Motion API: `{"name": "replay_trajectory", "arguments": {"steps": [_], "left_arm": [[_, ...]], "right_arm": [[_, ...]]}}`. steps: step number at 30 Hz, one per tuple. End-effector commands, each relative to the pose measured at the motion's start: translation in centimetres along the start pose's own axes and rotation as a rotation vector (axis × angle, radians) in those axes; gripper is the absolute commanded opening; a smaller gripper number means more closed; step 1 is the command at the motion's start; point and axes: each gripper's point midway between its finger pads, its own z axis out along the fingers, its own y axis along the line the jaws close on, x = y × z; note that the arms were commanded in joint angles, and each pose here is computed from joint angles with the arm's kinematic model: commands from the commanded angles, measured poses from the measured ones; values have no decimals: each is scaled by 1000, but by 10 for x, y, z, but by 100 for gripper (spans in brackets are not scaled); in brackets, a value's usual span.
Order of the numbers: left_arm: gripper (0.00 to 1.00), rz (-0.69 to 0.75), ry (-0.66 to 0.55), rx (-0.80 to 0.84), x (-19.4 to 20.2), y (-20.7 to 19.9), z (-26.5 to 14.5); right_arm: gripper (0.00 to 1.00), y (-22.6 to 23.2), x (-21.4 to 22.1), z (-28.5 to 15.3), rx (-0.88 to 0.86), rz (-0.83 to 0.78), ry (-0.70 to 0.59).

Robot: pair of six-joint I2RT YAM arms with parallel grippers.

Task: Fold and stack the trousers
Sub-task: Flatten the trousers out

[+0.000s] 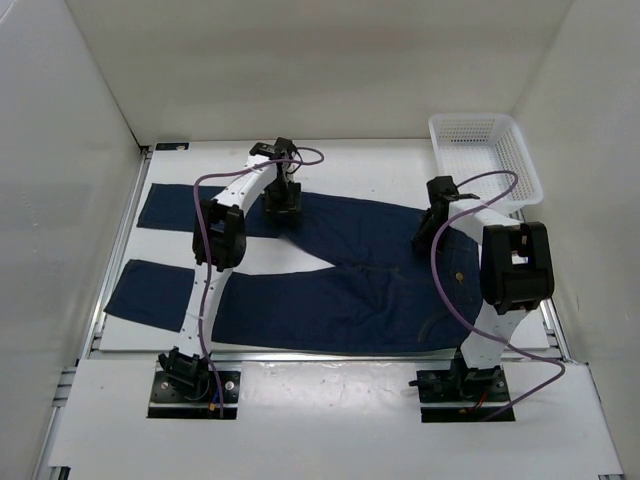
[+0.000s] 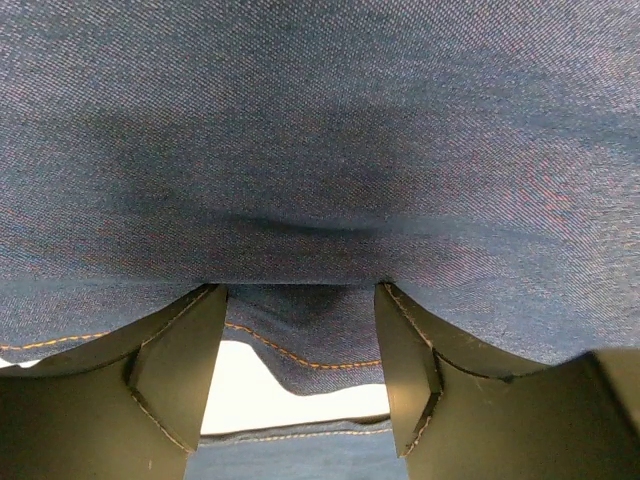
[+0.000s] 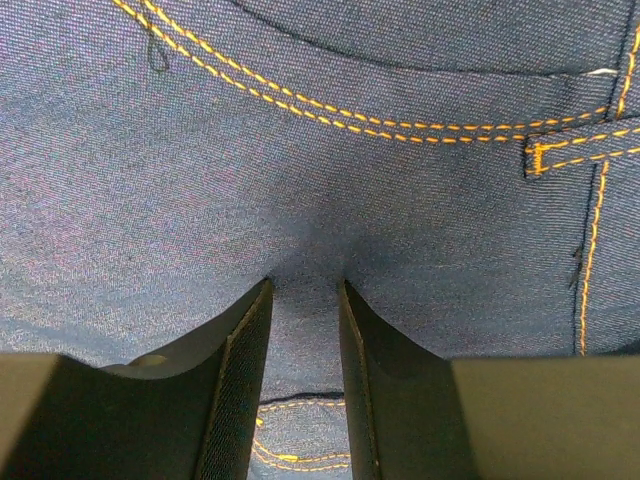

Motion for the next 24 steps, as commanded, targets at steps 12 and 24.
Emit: {"name": "replay_trajectory", "arguments": {"steps": [12,24], "left_arm": [[75,-23,-224,-6,-17,19,-112],[60,-788,-212,-201,138,216,-127]], "right_arm": [[53,-1,-25,-89,-88,-12,-217],[62,-39,33,-150,-180,-94,-276]]}}
